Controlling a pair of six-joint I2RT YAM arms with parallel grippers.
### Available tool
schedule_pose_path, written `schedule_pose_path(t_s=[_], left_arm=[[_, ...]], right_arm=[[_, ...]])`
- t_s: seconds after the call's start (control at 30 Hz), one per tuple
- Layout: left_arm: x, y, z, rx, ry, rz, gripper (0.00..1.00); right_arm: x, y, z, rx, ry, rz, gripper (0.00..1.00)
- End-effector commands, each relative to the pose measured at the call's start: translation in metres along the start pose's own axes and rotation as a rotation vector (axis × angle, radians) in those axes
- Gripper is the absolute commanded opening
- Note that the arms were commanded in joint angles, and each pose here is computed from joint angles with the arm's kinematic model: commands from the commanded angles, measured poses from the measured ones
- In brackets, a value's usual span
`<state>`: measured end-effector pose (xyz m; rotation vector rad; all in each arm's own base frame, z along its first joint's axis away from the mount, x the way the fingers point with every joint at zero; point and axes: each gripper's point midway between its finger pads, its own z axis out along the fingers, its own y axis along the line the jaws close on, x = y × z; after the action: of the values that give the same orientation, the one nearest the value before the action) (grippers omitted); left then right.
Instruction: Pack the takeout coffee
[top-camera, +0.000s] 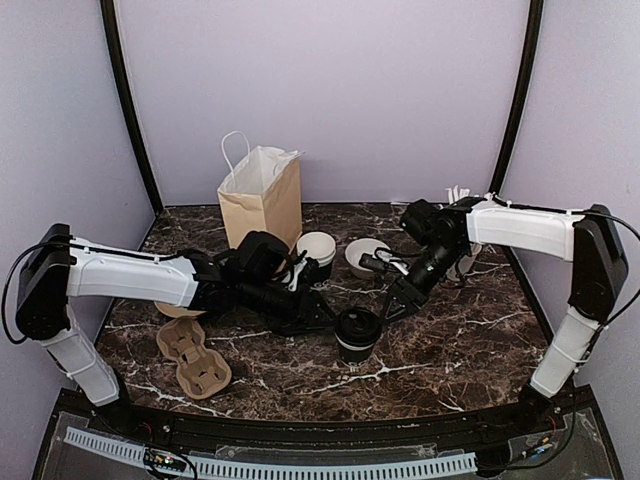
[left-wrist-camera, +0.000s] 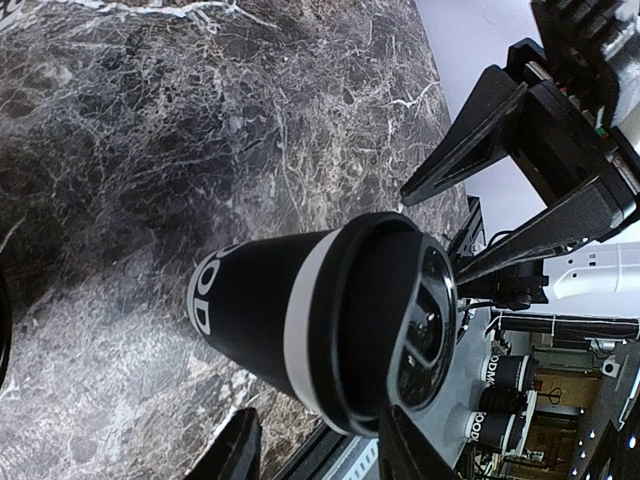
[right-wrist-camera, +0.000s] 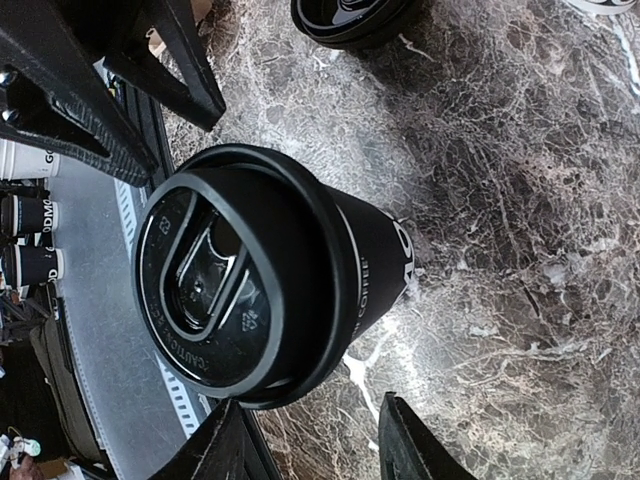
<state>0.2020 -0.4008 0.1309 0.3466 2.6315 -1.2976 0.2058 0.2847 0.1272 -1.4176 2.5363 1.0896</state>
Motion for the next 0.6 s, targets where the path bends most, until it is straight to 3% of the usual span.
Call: schedule_pose_path(t_s=[0.0,0.27,0.57], left_arm=[[-0.009,-0.020,0.000,0.057,-0.015,0.032,0.42],[-0.005,-0.007,0.012,0.008,0.025,0.015,0.33],[0.020,0.036,0.017,-0.140,0.113,-0.017,0.23]], right_arm=[[-0.007,-0.002,0.003,-0.016,-0.012,0.002,0.45],[-0.009,-0.002,0.007,-0.037,-0.007,0.009,0.44],[-0.006,-0.006,0.013,-0.046,0.006,0.028,0.44]])
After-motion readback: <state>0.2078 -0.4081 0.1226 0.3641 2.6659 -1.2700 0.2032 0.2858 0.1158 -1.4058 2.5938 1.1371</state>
